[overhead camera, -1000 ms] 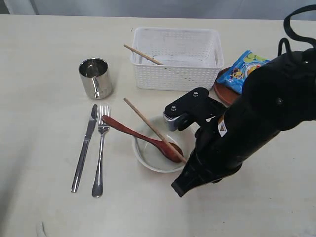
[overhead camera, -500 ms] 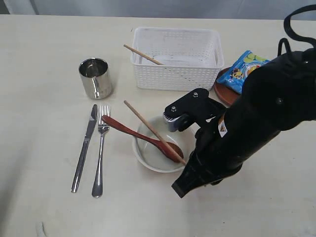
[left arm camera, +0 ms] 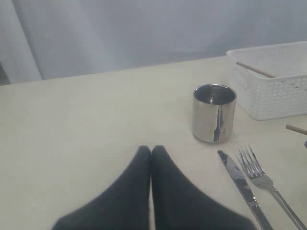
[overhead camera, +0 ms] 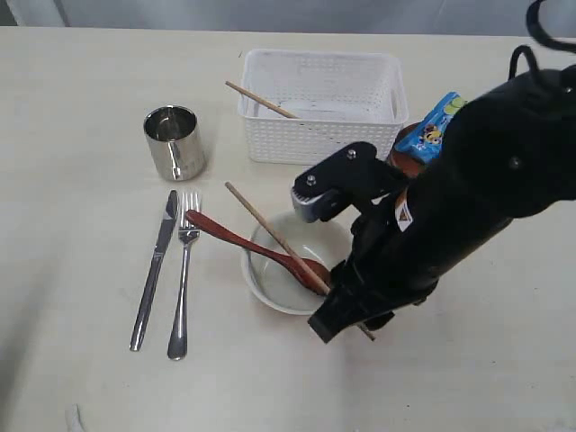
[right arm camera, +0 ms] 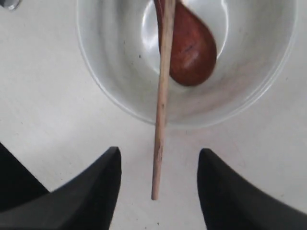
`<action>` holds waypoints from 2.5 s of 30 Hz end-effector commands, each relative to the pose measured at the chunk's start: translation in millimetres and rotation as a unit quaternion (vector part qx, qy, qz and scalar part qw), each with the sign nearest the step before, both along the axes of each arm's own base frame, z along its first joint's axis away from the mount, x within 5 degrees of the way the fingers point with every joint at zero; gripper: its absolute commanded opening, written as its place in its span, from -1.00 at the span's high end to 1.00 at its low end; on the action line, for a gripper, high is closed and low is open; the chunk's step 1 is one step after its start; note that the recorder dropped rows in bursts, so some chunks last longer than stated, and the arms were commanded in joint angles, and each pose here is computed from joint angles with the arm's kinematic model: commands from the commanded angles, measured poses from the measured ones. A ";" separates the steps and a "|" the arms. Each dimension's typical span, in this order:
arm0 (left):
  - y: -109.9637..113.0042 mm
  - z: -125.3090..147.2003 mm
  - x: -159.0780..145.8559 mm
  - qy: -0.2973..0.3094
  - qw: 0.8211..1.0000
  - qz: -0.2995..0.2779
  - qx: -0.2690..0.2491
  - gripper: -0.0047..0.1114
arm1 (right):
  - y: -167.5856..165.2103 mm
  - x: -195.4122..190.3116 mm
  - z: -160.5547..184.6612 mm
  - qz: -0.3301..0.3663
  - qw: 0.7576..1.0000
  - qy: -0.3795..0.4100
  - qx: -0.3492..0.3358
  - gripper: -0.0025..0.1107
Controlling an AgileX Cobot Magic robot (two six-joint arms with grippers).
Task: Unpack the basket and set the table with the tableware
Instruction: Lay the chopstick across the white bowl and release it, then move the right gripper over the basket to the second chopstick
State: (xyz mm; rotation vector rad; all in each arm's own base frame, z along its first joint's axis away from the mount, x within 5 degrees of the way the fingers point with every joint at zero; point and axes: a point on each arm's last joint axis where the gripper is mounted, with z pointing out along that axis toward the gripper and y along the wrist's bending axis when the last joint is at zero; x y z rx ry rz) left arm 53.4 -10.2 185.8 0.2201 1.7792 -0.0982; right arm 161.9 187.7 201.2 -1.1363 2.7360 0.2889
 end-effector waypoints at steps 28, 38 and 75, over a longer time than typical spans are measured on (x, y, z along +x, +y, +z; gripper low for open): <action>-0.2 0.3 0.0 -0.003 1.000 0.000 -0.006 0.92 | -4.2 221.1 64.4 0.090 0.973 -0.212 0.023 0.96; -0.1 0.3 0.0 -0.004 1.000 0.000 -0.004 0.92 | 19.2 257.0 28.0 0.224 0.948 -0.222 0.043 0.96; -0.1 0.3 0.0 -0.004 1.000 0.000 -0.004 0.92 | 50.8 270.2 -24.3 0.261 0.934 -0.200 0.138 0.11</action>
